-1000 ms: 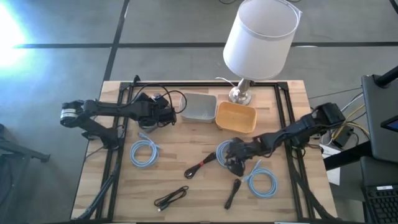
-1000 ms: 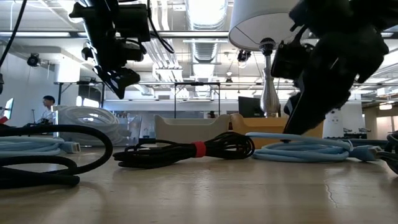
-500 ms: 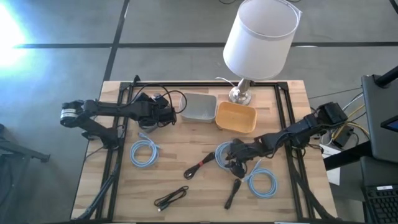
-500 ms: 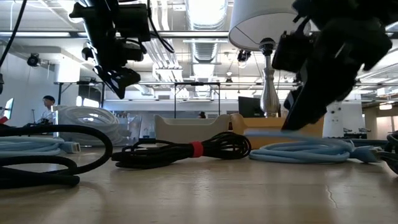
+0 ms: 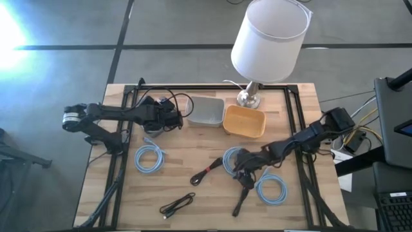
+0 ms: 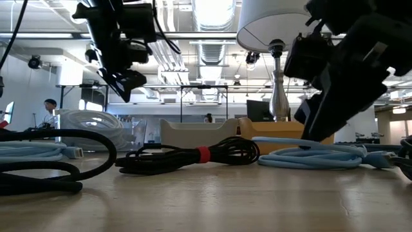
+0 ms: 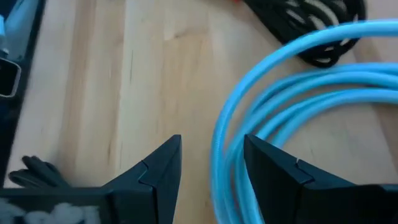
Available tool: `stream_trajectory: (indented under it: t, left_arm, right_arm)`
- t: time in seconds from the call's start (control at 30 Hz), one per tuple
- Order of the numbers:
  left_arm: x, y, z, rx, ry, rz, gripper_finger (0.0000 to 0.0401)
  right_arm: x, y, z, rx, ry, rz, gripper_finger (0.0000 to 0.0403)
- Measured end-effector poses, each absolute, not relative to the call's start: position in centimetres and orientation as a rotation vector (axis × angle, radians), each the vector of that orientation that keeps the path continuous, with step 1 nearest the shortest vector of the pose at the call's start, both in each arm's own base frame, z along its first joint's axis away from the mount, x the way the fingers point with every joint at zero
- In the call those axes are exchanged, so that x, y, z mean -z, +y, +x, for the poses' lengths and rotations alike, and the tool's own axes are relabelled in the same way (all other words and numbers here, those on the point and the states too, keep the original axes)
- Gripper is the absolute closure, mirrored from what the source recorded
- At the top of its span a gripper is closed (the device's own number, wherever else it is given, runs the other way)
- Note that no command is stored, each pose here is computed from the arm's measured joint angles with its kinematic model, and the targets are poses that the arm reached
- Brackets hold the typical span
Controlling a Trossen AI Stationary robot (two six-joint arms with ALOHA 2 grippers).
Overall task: Pick & Place USB Port
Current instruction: Put the top right blue HDMI cable into the gray bin
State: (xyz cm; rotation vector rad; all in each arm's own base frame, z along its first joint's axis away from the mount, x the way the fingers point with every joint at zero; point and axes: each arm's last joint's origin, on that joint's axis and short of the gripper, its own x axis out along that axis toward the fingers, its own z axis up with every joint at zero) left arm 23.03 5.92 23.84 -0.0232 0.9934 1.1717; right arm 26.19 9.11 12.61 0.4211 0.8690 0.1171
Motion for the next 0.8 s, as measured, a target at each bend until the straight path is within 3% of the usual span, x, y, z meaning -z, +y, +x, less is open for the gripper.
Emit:
stream_trajectory:
  t: [0.2, 0.5, 0.8]
  left_arm:
    - [-23.9, 6.0, 23.4, -1.176, 0.951, -0.035, 0.0220]
    - [-24.0, 6.0, 23.5, -1.178, 0.925, -0.051, 0.0220]
    - [-24.0, 6.0, 23.6, -1.176, 0.925, -0.052, 0.0220]
  right_arm:
    - [-11.6, 9.1, 26.4, -0.104, 0.897, 0.411, 0.0259]
    - [-11.5, 9.3, 26.3, -0.156, 0.923, 0.415, 0.0382]
    - [-15.3, 9.8, 26.7, -0.311, 0.858, 0.472, 0.0388]
